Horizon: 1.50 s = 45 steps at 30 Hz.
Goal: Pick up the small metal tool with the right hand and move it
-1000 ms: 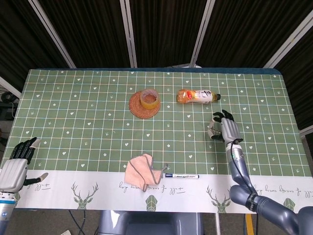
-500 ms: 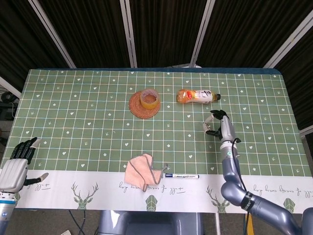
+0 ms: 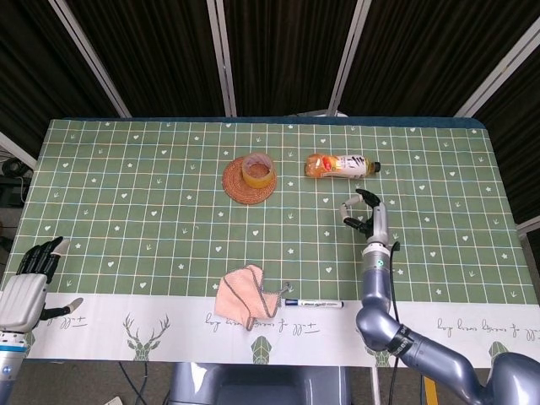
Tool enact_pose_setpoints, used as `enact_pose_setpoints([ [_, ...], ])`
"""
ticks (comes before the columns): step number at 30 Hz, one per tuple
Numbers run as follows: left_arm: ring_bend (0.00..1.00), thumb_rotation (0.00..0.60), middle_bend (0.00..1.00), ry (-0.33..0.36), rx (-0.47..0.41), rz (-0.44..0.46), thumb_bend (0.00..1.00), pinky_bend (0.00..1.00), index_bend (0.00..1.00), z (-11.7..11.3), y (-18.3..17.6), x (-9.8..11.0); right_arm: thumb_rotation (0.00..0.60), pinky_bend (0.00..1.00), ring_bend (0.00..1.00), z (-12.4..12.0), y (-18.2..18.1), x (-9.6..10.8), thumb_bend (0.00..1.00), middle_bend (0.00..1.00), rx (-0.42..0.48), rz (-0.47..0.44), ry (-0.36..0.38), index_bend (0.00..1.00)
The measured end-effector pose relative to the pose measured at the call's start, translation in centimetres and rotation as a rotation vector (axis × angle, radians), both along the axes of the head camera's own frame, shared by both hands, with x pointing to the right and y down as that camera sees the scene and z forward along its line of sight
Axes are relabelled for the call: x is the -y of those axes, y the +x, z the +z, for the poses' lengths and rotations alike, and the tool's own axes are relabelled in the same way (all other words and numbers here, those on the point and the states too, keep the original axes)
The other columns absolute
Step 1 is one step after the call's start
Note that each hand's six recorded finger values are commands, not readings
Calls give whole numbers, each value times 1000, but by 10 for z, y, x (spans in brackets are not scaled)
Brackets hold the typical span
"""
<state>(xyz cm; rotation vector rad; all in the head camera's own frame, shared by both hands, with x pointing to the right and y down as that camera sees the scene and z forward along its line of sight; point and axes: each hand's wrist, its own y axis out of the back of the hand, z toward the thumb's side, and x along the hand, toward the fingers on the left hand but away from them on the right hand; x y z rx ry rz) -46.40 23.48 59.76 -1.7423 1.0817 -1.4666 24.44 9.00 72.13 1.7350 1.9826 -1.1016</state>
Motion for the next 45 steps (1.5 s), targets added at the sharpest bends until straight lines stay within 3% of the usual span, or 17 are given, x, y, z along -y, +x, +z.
enact_pose_setpoints([
  [18, 0, 600, 0, 19, 0, -8, 96, 0, 0, -4, -5, 0, 600, 0, 0, 12, -23, -26, 298, 171, 17, -23, -21, 593],
  [45, 0, 600, 0, 12, -5, -6, 94, 0, 0, -3, -3, 0, 600, 0, 0, 25, -14, -21, 297, 170, -8, -2, -39, 595],
])
